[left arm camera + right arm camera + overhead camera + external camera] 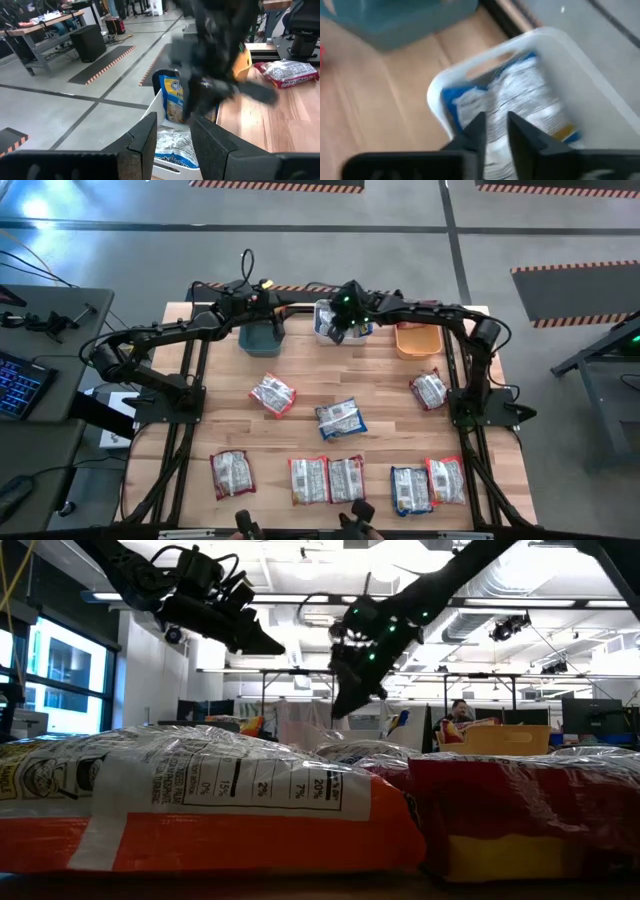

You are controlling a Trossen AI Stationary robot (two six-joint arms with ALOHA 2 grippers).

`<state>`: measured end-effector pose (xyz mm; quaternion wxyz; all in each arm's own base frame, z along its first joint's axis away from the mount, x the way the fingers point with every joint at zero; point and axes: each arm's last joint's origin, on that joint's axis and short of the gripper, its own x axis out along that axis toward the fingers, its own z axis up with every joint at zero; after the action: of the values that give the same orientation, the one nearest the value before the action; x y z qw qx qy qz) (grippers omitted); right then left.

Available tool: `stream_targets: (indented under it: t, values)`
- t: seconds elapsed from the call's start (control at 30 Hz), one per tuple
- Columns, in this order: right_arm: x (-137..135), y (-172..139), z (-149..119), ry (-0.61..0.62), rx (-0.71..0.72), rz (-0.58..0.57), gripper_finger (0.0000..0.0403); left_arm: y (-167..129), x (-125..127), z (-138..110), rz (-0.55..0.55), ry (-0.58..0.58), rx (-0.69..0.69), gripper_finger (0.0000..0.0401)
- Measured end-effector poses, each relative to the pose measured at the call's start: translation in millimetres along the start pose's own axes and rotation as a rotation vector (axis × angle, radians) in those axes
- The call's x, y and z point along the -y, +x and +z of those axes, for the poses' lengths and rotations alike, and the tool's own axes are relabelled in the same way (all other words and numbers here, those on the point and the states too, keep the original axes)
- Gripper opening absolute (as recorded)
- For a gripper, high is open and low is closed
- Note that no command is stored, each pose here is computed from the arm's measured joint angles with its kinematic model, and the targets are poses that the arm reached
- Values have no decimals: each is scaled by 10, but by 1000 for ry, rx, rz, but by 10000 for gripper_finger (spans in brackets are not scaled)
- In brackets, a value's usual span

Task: Sort Maruchan noodles
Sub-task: Remove the blue noodle pack from the white bin

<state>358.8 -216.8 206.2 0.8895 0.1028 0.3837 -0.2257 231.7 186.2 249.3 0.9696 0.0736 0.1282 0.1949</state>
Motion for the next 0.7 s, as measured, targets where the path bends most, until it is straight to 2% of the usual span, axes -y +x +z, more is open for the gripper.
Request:
stream_targets:
  t: [0.2, 0.27, 0.33, 0.5, 0.7]
  values:
    - [-12, 187, 96, -65, -33, -31, 193, 0, -5, 24, 5, -9, 24, 106]
    - [18, 266, 61, -81, -77, -59, 213, 0, -5, 24, 5, -9, 24, 106]
    - [43, 309, 72, -82, -84, -55, 216, 0, -4, 19, 4, -9, 19, 106]
    - [98, 396, 84, -62, -93, -7, 172, 0, -1, 8, 1, 3, 8, 106]
    - [115, 402, 90, -65, -88, 2, 50, 0, -1, 7, 1, 4, 7, 106]
